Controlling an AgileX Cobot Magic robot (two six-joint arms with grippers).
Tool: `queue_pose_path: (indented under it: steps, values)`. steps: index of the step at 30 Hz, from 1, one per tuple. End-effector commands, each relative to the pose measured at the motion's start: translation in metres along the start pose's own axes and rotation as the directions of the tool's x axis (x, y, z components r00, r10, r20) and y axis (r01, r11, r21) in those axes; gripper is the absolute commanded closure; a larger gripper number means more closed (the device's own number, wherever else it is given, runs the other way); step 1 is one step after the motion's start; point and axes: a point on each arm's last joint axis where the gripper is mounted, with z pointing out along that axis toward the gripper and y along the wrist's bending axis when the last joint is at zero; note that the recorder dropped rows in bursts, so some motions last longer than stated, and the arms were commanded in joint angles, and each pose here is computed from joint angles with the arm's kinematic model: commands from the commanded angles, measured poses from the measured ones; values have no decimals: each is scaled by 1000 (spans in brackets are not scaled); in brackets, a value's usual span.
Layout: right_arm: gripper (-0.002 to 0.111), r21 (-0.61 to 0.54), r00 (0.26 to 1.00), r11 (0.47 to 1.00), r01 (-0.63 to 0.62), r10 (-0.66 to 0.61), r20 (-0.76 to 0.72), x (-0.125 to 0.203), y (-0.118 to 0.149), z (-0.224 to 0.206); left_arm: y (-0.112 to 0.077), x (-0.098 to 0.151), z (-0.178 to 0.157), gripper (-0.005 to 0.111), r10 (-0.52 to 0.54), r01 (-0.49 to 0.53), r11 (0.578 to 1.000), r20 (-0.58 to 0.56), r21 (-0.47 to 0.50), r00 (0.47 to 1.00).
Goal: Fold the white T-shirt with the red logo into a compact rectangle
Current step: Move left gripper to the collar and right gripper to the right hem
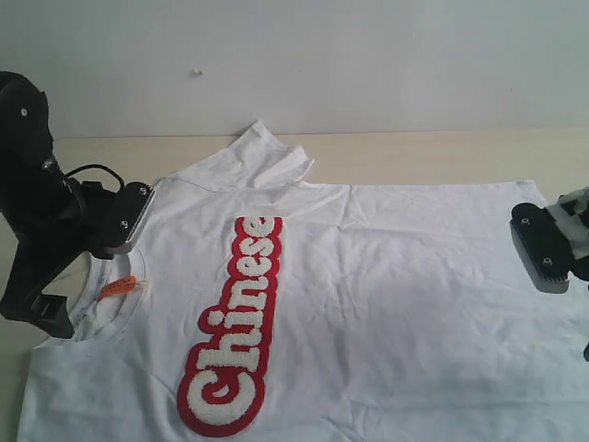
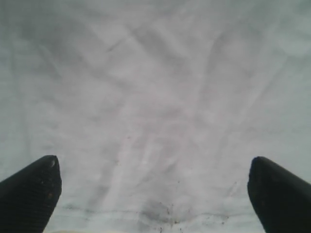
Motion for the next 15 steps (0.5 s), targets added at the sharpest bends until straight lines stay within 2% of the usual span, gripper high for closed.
queue_pose_path:
  steps: [1, 5, 10, 15]
  values:
    - [3, -7, 1000, 1000, 19, -19, -5, 0, -5, 17, 9, 0, 12, 2, 18, -17, 998, 23, -54, 1000]
    - [3, -13, 1000, 1000, 22, -22, -5, 0, -6, 25, 13, -5, 20, 2, 77, -71, 994, 74, -78, 994]
    - [3, -6, 1000, 1000, 16, -16, -8, 5, -8, 26, 15, -5, 31, 2, 73, -72, 997, 79, -10, 994]
    - [3, -6, 1000, 1000, -19, 19, -11, 16, -8, 26, 29, 3, 25, 2, -5, 3, 1000, 154, 12, 988]
